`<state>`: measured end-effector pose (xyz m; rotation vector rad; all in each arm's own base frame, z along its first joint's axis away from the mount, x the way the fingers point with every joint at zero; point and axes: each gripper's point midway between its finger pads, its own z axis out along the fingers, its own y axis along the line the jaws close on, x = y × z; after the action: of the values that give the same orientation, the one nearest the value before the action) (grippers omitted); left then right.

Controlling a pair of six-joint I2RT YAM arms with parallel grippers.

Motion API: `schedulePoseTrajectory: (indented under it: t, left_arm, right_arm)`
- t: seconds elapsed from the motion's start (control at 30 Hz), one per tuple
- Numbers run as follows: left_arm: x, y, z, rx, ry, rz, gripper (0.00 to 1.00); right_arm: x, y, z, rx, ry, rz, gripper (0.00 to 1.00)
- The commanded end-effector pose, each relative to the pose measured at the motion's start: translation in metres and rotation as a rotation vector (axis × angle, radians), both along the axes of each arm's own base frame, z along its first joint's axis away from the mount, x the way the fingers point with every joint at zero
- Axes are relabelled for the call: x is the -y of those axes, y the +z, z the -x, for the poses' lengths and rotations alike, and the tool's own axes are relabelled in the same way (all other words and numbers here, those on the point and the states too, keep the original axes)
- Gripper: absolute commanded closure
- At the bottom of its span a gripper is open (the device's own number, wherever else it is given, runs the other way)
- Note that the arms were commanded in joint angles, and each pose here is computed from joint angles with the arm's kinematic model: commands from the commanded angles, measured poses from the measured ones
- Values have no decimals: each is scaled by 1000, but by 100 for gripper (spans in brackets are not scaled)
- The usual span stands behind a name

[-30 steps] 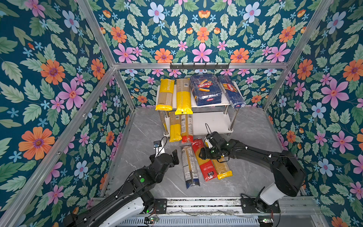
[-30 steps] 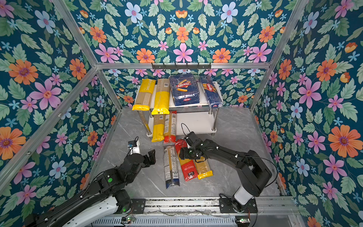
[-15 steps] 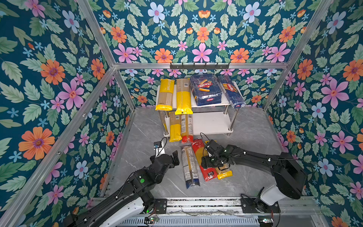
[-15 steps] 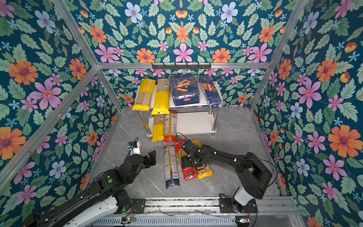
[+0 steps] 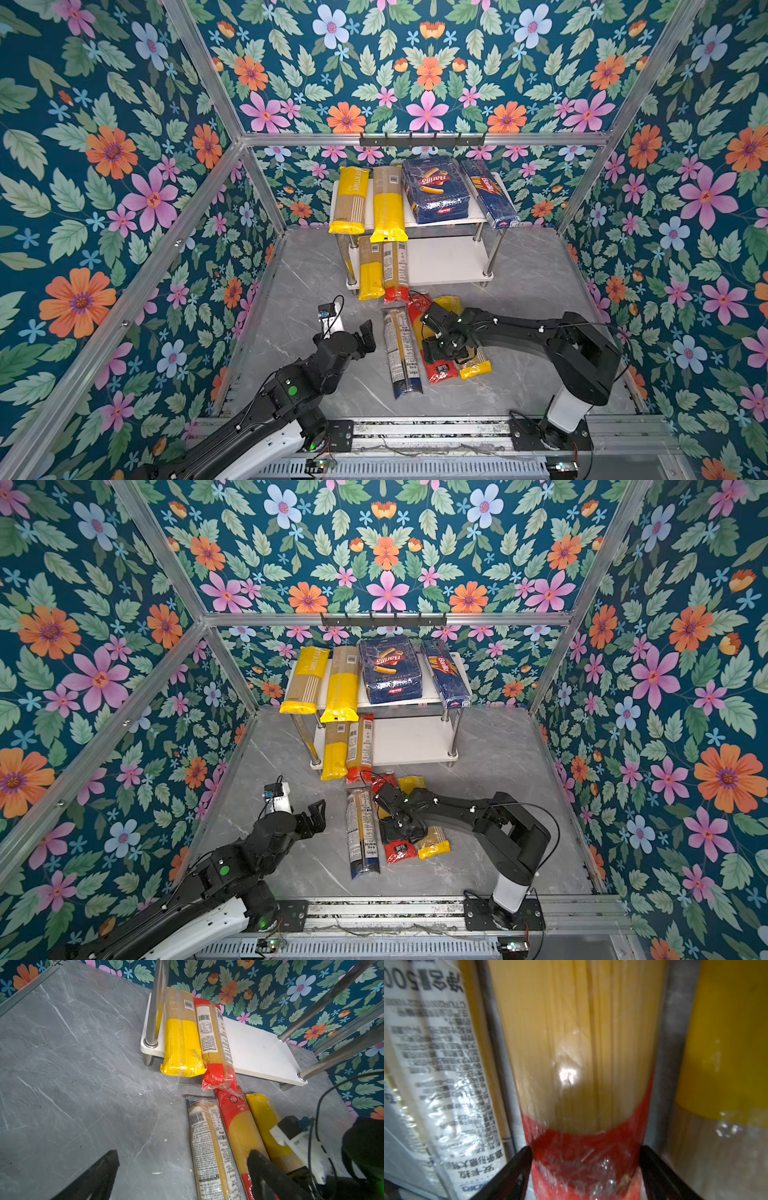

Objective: Arrange pasta packages on shelves
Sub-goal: Pick up the pasta bag from the center of the table.

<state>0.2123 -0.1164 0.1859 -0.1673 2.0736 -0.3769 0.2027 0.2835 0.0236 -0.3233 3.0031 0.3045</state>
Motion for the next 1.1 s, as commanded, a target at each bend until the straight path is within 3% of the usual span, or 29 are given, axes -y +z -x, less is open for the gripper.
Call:
schedulePoseTrajectory:
  t: [0.0,0.3,0.47,0.57,0.9,1.07]
  left_arm:
    - [-3,0,0,1,7,-8,0]
    - [-7,1,2,7,14,-7,0]
    - [-8,3,3,7,14,-6,0]
    - [-8,5,3,9,14,-6,0]
    - [-5,11,2,11,6,-2,0]
    - [-4,16,2,14,1,5,1]
  right_arm:
    - [5,-7,8,-23,15,78,19]
    - [19,-25,14,-54,7,207,24]
    - [25,-23,18,-60,1,215,64]
    - [25,-14,19,-49,2,185,78]
    - [17,19,25,-13,13,22,96]
    - [8,39,23,15,14,-93,100]
